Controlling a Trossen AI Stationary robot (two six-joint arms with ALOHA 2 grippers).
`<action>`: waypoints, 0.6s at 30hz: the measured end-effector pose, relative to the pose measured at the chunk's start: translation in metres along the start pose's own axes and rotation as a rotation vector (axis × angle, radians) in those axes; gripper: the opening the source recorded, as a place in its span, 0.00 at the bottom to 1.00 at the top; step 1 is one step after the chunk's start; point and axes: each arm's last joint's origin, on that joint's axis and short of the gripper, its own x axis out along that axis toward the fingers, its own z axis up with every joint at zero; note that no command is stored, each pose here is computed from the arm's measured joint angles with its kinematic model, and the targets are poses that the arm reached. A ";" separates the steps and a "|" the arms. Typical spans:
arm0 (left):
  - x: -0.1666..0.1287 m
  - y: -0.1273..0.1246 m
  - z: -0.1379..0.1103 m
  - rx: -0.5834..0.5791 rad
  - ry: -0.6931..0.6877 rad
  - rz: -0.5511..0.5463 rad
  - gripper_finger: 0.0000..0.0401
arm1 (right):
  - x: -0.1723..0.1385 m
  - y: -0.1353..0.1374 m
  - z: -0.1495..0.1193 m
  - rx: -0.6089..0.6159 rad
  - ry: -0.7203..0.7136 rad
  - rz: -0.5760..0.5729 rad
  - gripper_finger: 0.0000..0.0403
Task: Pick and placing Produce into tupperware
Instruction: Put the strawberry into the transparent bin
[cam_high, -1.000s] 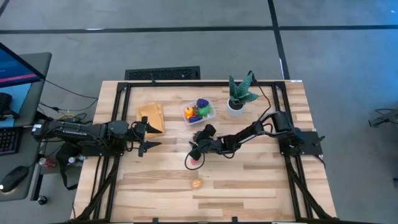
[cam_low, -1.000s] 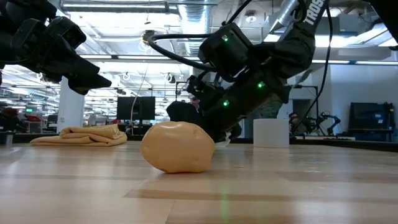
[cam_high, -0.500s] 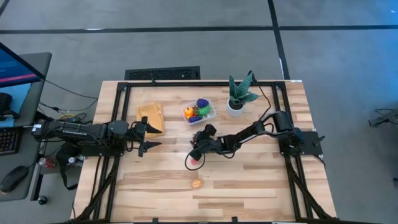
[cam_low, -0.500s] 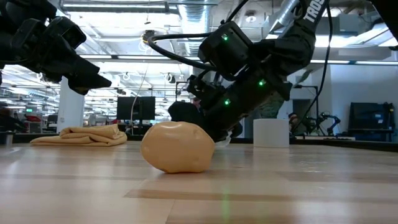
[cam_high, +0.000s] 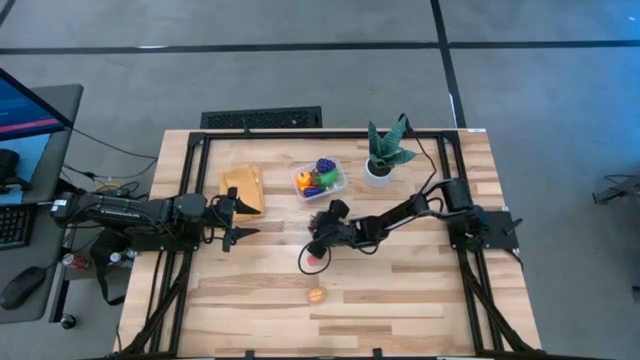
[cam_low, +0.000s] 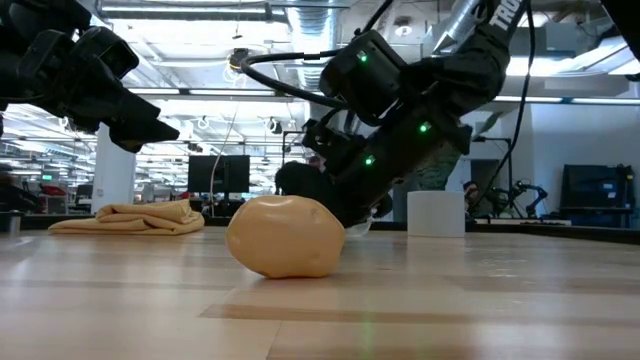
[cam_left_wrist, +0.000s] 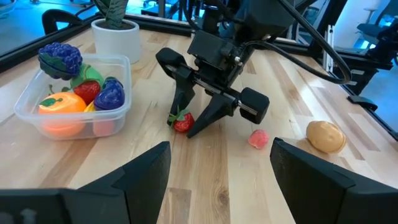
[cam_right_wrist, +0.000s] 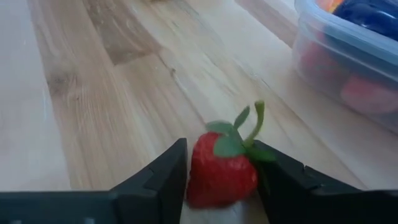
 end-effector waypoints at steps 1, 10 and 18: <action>0.000 0.000 0.000 0.000 0.000 0.001 0.66 | -0.002 0.000 0.001 -0.003 0.004 -0.001 0.40; 0.000 0.000 0.000 -0.005 -0.001 0.000 0.66 | -0.020 -0.002 0.006 -0.049 0.053 -0.012 0.35; 0.000 0.000 0.000 -0.017 -0.004 0.000 0.66 | -0.022 0.001 0.005 -0.055 0.053 -0.014 0.37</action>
